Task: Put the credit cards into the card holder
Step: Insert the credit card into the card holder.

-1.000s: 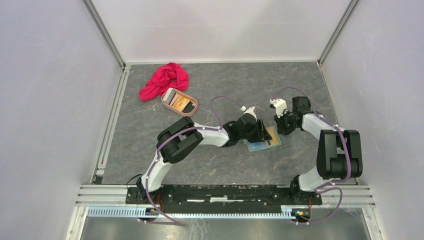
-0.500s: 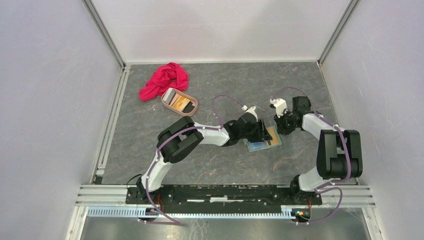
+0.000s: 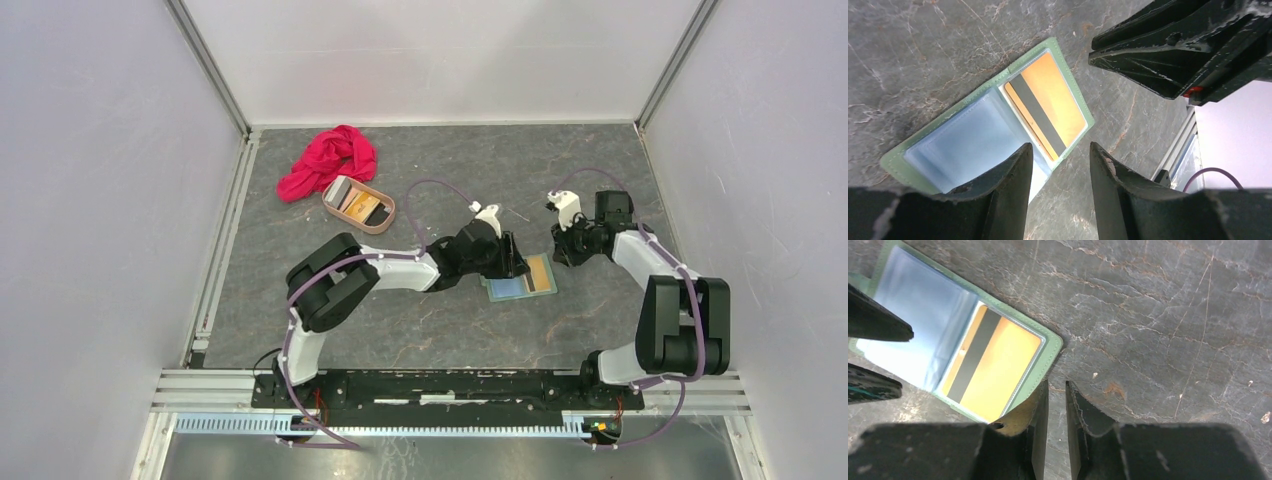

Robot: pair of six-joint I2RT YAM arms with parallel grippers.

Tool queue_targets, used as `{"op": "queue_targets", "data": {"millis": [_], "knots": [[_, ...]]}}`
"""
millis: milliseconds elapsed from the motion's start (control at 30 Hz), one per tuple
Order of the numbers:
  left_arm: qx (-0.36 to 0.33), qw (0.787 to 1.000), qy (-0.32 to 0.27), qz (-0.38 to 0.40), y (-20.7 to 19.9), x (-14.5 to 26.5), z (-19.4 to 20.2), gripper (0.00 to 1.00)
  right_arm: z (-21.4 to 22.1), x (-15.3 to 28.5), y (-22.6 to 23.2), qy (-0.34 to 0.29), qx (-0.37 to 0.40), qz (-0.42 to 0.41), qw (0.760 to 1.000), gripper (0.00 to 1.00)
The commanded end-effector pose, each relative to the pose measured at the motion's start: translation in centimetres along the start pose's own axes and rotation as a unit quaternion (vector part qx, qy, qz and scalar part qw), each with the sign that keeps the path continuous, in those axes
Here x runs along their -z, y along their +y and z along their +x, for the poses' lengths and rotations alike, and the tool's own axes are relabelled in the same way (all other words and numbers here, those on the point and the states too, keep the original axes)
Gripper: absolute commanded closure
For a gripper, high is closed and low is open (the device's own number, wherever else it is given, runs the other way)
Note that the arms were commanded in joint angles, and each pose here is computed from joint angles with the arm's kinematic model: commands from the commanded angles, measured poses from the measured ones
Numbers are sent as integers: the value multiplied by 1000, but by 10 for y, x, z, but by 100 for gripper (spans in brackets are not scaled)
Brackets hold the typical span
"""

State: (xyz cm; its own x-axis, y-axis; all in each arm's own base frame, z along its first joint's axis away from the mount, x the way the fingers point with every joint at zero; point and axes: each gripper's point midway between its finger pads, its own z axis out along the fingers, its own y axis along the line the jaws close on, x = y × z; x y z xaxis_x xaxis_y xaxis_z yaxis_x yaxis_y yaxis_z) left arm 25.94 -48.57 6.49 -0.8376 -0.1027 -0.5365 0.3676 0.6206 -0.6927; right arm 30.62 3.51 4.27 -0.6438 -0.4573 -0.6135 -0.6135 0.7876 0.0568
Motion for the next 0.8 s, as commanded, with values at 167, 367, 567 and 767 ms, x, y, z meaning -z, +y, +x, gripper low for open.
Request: {"op": "queue_targets", "data": {"millis": [167, 367, 567, 767], "knots": [[-142, 987, -72, -1, -18, 64, -44, 48, -48, 30, 39, -124, 95, -85, 984, 74], [-243, 957, -143, -61, -13, 141, -82, 46, -68, 52, 61, -190, 145, -110, 965, 71], [-276, 939, -178, -100, 14, 205, -114, 31, -79, 68, 84, -242, 178, -143, 943, 70], [-273, 929, -200, -148, 57, 256, -156, 22, -79, 76, 100, -263, 205, -174, 927, 70]]}}
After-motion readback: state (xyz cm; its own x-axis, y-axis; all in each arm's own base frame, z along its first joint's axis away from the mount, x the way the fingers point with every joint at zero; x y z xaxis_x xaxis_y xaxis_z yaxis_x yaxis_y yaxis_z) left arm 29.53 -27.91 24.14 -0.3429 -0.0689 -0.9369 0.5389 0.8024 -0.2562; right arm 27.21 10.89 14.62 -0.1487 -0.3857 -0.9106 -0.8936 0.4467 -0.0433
